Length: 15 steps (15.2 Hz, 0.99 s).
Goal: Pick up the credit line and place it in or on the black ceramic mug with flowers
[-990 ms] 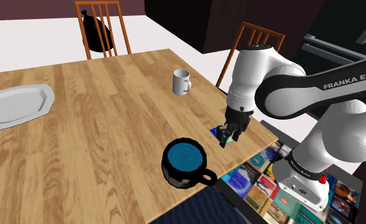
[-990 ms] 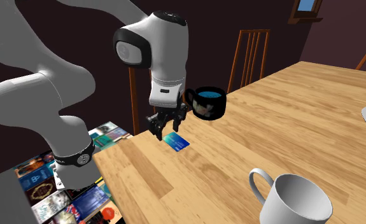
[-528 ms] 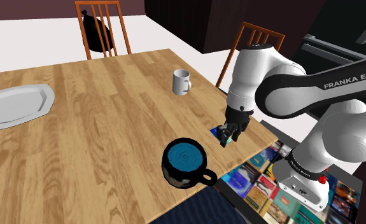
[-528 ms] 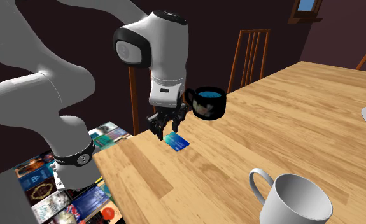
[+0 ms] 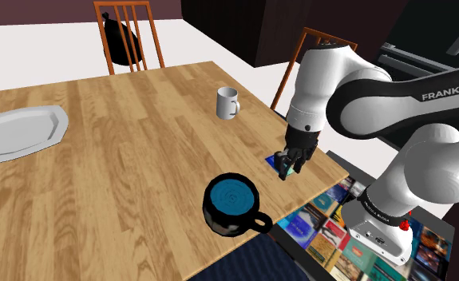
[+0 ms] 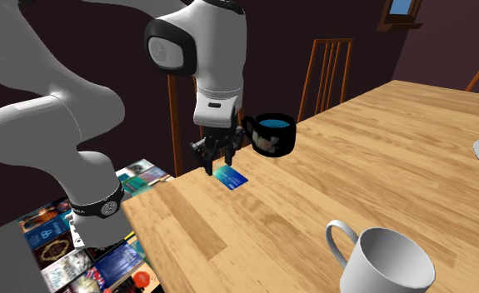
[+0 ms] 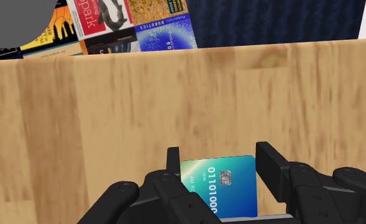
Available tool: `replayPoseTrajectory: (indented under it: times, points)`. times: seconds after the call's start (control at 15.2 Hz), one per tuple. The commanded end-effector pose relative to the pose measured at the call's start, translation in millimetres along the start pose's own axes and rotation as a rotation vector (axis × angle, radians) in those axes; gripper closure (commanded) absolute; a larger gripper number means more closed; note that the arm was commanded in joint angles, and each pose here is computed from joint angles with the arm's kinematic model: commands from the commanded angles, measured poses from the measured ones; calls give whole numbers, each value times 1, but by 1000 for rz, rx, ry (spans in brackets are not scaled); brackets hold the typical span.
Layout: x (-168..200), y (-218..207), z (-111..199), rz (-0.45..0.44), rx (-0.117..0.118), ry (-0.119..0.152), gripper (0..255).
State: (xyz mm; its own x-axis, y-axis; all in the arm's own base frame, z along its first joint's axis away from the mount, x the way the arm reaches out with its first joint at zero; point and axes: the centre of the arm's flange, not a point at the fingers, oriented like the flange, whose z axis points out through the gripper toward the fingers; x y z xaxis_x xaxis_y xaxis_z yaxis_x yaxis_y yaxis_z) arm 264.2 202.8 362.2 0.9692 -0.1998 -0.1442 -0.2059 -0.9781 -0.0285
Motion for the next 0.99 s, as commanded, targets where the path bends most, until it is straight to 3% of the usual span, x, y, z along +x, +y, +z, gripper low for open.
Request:
replayPoseTrajectory:
  times: [0.0, 0.92]
  points:
    - [-1, -1, -11, 0, 0, -1, 255]
    - [-12, -3, -84, 0, 0, -1, 255]
